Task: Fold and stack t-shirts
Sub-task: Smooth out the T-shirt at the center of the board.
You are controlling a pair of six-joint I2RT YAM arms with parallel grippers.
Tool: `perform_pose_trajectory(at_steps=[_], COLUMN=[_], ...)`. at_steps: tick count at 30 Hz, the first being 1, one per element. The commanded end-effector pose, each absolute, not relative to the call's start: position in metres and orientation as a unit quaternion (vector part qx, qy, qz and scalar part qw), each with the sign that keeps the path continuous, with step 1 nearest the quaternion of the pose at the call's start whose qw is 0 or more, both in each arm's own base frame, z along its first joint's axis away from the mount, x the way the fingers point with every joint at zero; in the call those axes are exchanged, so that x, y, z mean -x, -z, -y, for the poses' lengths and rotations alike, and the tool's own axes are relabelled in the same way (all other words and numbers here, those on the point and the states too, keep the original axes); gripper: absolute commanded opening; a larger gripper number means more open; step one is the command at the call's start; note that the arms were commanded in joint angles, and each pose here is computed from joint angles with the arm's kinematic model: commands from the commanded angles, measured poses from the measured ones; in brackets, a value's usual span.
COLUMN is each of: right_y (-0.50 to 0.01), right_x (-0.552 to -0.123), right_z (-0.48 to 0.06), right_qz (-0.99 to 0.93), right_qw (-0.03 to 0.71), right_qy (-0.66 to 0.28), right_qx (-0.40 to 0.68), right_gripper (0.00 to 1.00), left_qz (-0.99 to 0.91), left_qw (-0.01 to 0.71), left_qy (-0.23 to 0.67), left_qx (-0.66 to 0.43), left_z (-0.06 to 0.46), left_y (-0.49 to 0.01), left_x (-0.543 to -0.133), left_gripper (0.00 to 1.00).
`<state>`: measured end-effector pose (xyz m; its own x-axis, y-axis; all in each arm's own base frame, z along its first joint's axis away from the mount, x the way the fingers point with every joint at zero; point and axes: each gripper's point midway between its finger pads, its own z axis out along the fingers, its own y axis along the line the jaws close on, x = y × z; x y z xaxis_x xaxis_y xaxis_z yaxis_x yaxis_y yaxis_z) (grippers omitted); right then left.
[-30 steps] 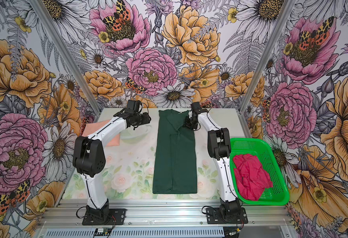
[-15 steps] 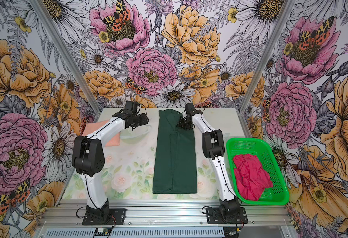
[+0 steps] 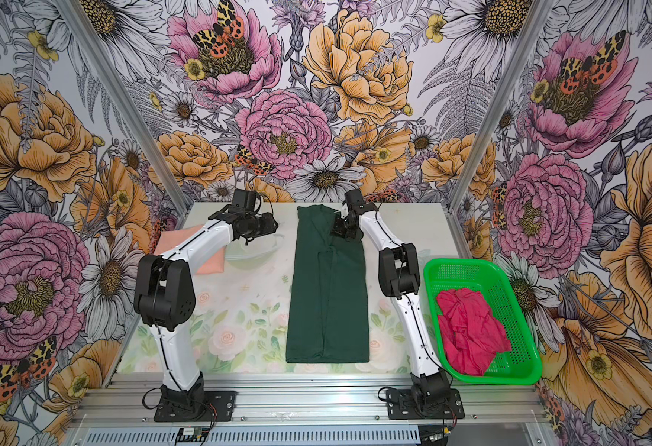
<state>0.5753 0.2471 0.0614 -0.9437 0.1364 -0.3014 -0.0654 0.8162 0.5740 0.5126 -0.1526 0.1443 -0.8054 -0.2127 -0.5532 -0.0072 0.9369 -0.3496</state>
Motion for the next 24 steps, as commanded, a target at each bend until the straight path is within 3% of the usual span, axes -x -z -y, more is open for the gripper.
perform_pose_trajectory(at_steps=[1, 7, 13, 24], right_y=[-0.079, -0.095, -0.1, -0.096], right_x=[-0.576, -0.568, -0.55, -0.534], right_z=[-0.269, -0.291, -0.314, -0.323], right_qz=[-0.932, -0.92, -0.907, -0.901], right_qw=[0.199, 0.207, 0.194, 0.173], right_qy=[-0.301, -0.322, -0.349, -0.366], right_qx=[0.036, 0.081, 0.13, 0.156], right_gripper=[0.07, 0.07, 0.15, 0.19], left_qz=[-0.931, -0.932, -0.932, -0.933], left_qw=[0.317, 0.313, 0.313, 0.31], left_qy=[0.176, 0.173, 0.174, 0.174], left_qx=[0.052, 0.052, 0.053, 0.053], left_z=[0.152, 0.151, 0.151, 0.151], left_y=[-0.151, -0.147, -0.145, -0.143], left_x=[-0.514, -0.514, -0.515, -0.515], left_gripper=[0.47, 0.47, 0.47, 0.47])
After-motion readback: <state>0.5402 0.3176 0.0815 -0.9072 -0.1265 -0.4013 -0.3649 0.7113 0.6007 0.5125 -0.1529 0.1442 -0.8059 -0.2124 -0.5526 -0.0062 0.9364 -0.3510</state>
